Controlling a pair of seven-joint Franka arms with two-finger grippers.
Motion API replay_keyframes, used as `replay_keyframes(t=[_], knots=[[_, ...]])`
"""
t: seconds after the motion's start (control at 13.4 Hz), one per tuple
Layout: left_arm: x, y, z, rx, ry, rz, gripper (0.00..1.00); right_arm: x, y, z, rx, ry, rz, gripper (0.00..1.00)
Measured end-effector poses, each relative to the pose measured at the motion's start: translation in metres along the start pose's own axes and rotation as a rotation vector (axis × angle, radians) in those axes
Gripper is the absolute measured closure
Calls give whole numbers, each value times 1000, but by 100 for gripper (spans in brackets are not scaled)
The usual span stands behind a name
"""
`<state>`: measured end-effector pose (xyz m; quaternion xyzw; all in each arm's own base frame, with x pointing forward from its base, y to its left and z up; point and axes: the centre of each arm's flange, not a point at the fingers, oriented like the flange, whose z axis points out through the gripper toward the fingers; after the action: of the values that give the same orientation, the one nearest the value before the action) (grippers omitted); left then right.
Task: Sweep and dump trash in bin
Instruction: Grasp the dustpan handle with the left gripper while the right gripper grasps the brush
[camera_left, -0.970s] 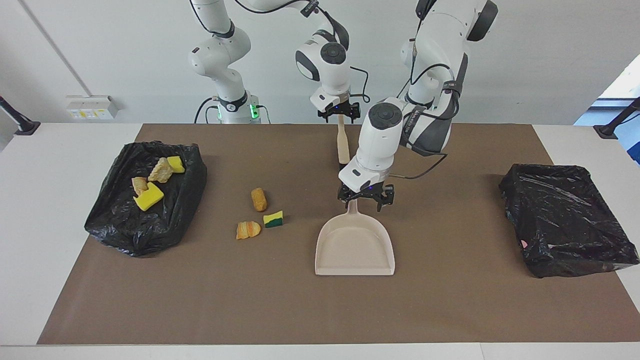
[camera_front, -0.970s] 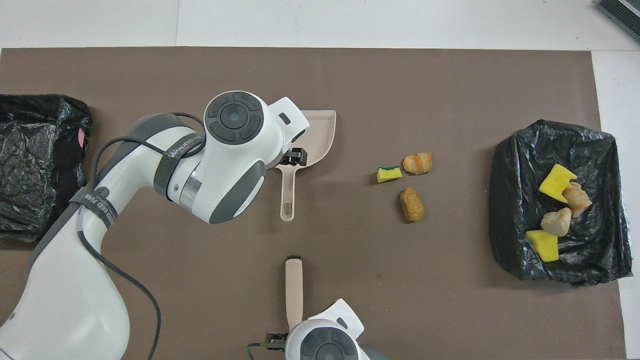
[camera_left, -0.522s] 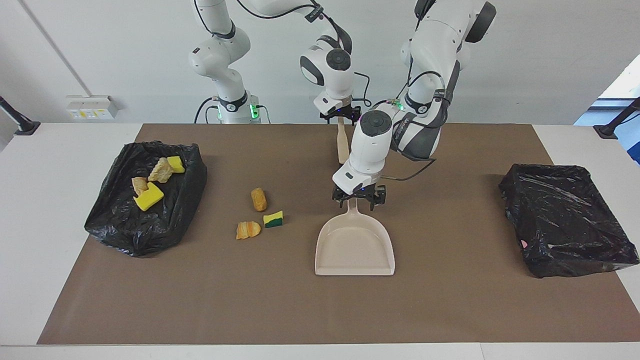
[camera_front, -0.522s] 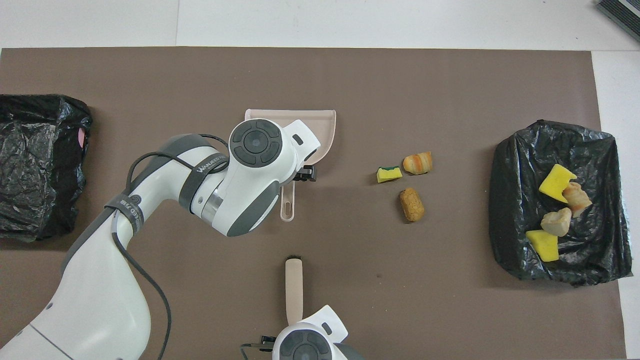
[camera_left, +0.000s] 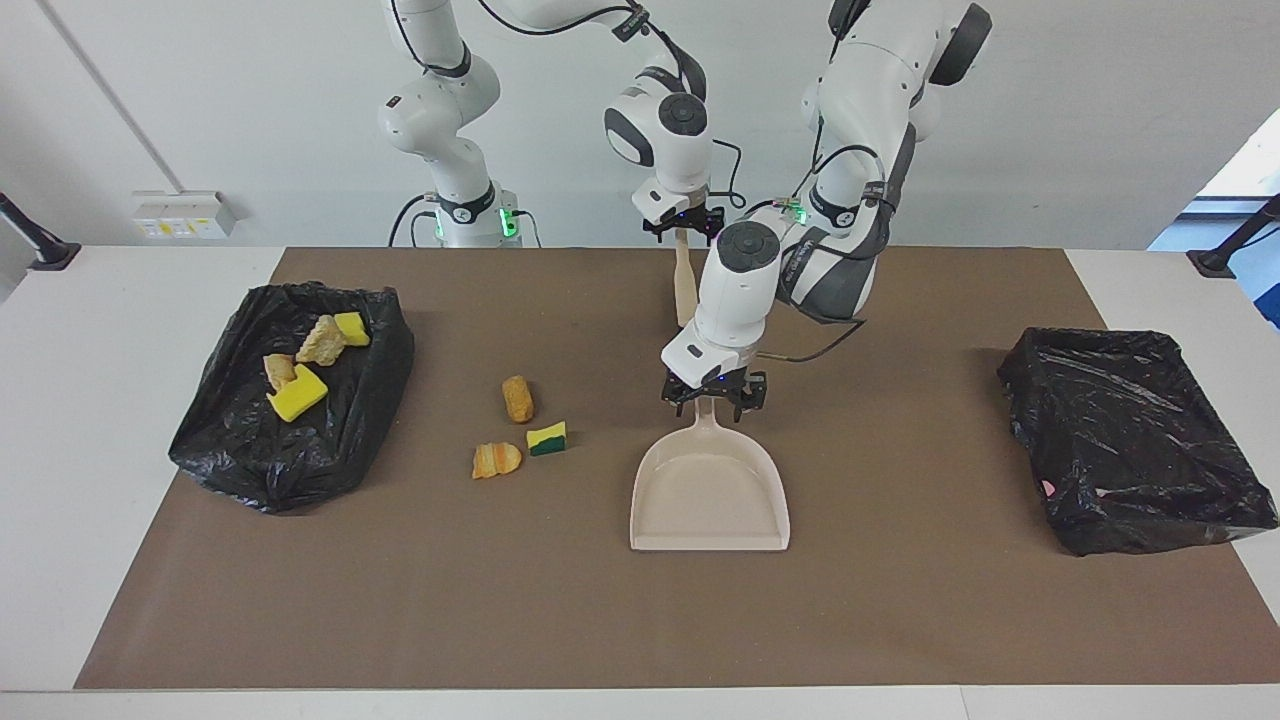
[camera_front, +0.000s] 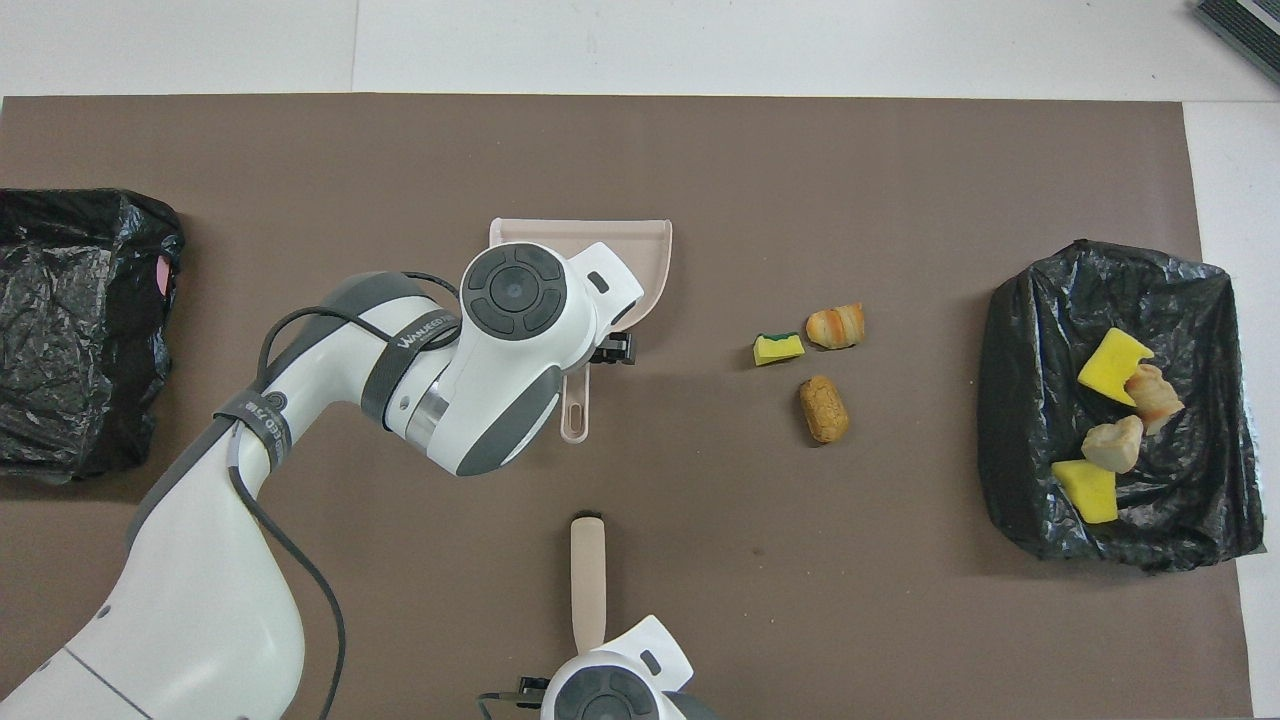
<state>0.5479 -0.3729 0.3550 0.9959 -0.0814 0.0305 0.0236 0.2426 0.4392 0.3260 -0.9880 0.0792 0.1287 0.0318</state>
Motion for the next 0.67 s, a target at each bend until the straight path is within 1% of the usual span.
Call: replay_keyframes(t=[0.07, 0.15, 0.22, 0.3, 0.45, 0.67], knots=[[0, 0, 0, 0, 0, 0, 48, 1, 0, 0, 0, 0, 2, 52], [0, 0, 0, 1, 0, 0, 59, 2, 1, 0, 1, 0, 3, 62], [1, -1, -1, 2, 2, -1, 68, 2, 1, -1, 1, 0, 2, 71], [2, -3, -2, 3, 4, -3, 68, 4, 2, -1, 1, 0, 3, 73], [4, -7, -8, 8, 10, 14, 68, 10, 5, -4, -14, -11, 13, 73], [5, -22, -23, 32, -1, 113, 68, 28, 11, -24, -42, -42, 23, 74]])
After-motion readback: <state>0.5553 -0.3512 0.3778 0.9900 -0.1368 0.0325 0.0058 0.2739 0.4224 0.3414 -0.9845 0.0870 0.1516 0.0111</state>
